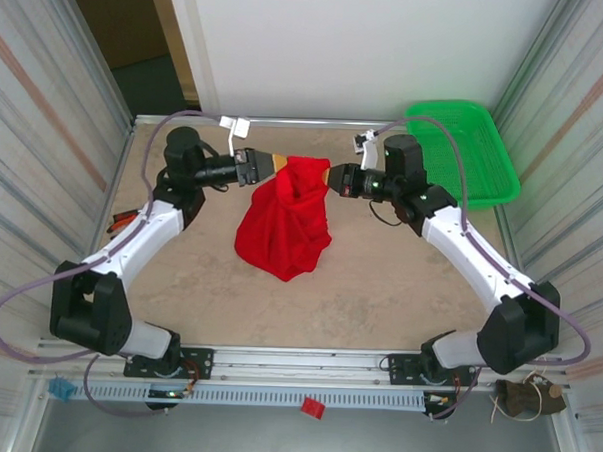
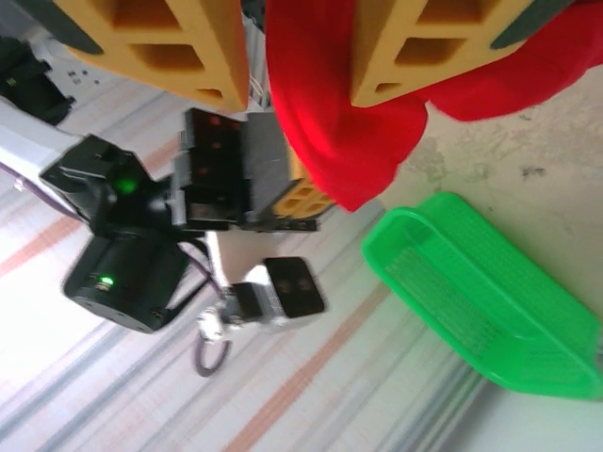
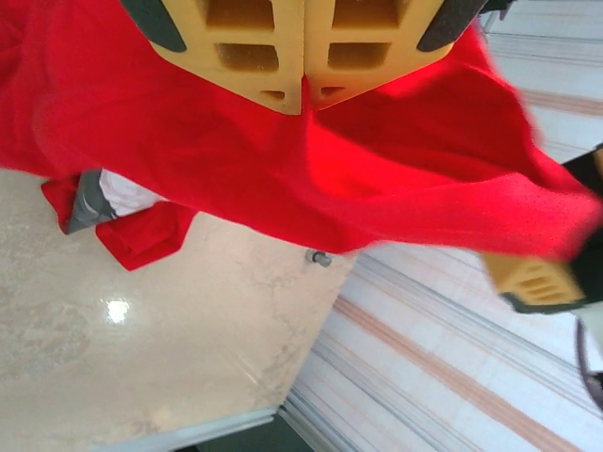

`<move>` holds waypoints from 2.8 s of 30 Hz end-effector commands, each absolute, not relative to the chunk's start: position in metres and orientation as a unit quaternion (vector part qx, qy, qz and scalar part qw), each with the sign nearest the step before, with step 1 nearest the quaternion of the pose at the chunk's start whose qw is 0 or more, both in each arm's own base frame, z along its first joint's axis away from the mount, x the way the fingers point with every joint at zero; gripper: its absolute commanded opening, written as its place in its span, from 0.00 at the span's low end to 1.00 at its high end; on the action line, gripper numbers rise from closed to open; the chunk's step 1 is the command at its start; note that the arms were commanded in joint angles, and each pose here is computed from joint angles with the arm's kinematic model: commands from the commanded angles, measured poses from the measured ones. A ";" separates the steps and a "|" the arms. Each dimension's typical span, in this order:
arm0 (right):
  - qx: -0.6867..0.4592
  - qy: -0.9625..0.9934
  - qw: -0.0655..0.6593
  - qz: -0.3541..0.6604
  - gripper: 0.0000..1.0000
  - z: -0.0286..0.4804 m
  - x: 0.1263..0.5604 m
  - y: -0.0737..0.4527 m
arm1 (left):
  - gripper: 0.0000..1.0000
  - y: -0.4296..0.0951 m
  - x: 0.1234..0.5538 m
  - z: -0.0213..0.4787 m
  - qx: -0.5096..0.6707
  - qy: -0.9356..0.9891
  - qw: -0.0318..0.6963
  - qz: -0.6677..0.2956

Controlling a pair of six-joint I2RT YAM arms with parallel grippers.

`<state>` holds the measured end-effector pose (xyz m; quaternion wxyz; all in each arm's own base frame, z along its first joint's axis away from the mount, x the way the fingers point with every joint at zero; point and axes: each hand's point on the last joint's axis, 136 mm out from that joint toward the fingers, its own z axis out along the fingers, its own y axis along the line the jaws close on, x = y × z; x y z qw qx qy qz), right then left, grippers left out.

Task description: Fold the inside-out t-shirt

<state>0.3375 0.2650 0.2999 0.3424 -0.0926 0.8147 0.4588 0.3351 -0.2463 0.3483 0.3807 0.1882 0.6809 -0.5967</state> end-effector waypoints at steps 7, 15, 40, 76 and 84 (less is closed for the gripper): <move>-0.119 0.779 0.370 0.493 0.00 0.346 0.321 0.268 | 0.51 -0.213 0.317 0.350 0.181 0.731 0.506 -0.420; -0.124 0.777 0.368 0.496 0.00 0.350 0.317 0.271 | 0.54 -0.266 0.260 0.339 0.321 0.689 0.507 -0.406; -0.117 0.756 0.416 0.493 0.00 0.395 0.315 0.260 | 0.04 -0.341 0.325 0.310 0.341 0.713 0.521 -0.322; -0.015 0.823 0.370 0.430 0.61 0.258 0.341 0.181 | 0.40 -0.177 0.484 0.374 0.081 0.694 0.517 -0.494; -0.014 0.900 0.307 0.309 0.71 0.177 0.331 0.177 | 0.55 -0.122 0.494 0.317 0.050 0.760 0.509 -0.402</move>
